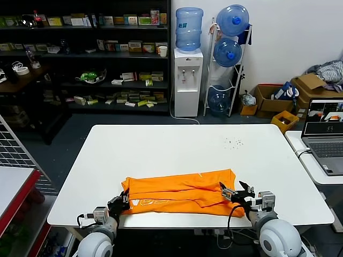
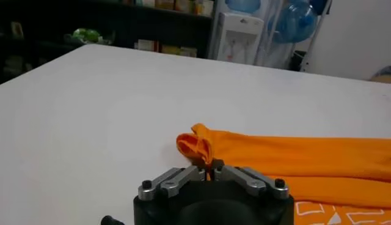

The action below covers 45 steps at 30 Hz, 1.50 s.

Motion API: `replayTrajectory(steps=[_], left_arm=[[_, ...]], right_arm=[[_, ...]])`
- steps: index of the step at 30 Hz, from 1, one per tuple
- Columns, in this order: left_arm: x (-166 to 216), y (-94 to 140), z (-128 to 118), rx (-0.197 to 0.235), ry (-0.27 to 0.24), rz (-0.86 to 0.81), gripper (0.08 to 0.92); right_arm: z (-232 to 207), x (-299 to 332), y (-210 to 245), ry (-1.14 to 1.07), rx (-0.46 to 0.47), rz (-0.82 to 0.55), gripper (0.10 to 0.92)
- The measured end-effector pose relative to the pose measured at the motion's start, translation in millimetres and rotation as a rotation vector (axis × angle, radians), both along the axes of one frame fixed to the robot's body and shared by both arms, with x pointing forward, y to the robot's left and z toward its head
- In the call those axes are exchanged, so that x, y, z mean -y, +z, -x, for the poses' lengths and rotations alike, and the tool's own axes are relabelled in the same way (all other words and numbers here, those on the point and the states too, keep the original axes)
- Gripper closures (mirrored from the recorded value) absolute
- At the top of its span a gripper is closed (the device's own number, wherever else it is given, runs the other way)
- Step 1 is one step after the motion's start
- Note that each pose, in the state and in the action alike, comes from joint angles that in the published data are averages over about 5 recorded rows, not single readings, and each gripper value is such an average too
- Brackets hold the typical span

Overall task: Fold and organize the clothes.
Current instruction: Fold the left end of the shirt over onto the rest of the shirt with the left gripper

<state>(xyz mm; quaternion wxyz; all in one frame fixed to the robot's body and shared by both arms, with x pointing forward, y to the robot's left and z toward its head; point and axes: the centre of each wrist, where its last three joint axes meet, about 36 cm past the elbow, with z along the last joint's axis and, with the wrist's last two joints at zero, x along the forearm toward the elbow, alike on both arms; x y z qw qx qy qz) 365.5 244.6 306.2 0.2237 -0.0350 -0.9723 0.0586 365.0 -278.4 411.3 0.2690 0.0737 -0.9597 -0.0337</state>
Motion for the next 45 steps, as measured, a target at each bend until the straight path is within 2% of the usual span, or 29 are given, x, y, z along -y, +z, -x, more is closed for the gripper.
replayTrajectory(steps=[10,16,22,33,37,41,45], left_arm=[[1.4,20.7,-1.2,0.043,-0.008,-0.013,0.868],[-18.2,39.1,-2.8,0.048,-0.002,-0.046,0.868],[-65.2,53.7,-7.0,0.042,0.02,-0.122,0.868],[-185.9,75.5,-31.5,0.032,0.087,-0.363,0.868],[-217.5,82.3,-35.5,0.022,0.118,-0.423,0.868],[-218.9,87.4,-34.9,0.013,0.134,-0.411,0.868],[-186.7,93.2,-34.9,0.006,0.139,-0.313,0.868]], right_arm=[[-4.8,-4.6,-1.3,0.004,0.015,-0.013,0.2],[-10.1,-8.9,-1.7,0.009,0.03,-0.026,0.2],[-13.6,-13.1,-4.9,0.017,0.041,-0.036,0.2],[-15.6,-13.4,-9.2,0.016,0.052,-0.035,0.2],[-15.1,-15.9,-12.1,0.015,0.048,-0.035,0.2],[-14.4,-20.0,-14.1,0.017,0.044,-0.035,0.2],[-12.9,-23.0,-15.1,0.014,0.038,-0.033,0.2]])
